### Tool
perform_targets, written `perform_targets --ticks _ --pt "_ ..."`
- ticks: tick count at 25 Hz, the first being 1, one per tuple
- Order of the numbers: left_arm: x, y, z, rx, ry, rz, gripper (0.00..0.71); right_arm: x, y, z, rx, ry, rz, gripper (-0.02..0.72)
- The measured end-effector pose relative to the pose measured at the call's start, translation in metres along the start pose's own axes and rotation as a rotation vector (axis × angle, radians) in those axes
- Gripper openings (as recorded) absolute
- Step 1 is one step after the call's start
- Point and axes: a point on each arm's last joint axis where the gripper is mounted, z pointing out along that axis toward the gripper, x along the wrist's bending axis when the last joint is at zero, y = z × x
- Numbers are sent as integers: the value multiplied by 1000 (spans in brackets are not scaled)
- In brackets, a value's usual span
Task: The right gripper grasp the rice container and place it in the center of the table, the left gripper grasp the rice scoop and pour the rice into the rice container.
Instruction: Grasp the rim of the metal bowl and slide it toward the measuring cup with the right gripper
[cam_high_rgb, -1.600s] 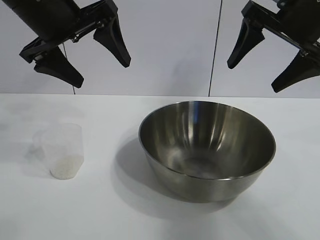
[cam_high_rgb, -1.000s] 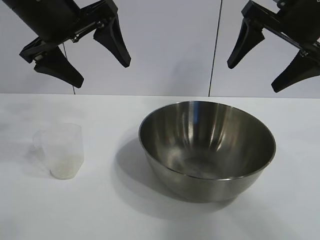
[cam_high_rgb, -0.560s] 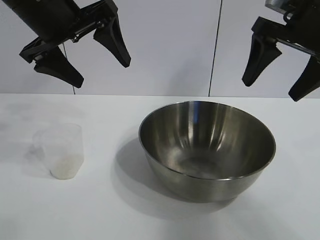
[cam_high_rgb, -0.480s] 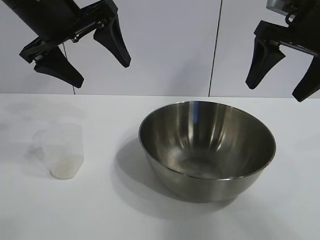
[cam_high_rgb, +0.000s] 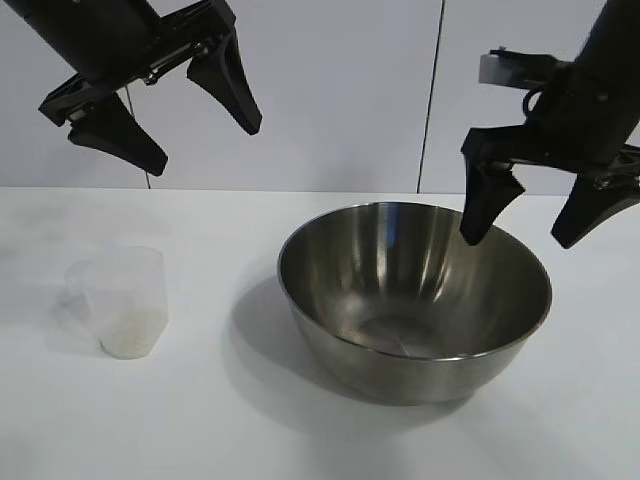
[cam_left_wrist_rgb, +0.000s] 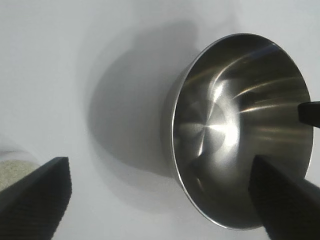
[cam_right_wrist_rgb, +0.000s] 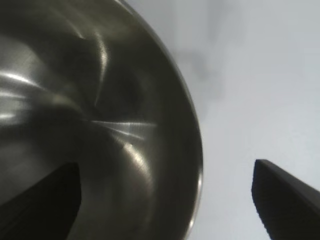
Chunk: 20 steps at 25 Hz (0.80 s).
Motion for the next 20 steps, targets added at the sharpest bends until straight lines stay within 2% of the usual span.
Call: perform_targets --ticks 5,10,20 --pt "0 0 0 0 0 0 694 -1 0 29 52 -8 17 638" --pt "0 0 0 0 0 0 694 -2 3 38 41 -13 33 637" --pt "0 0 0 0 0 0 694 -3 3 43 39 -19 57 451"
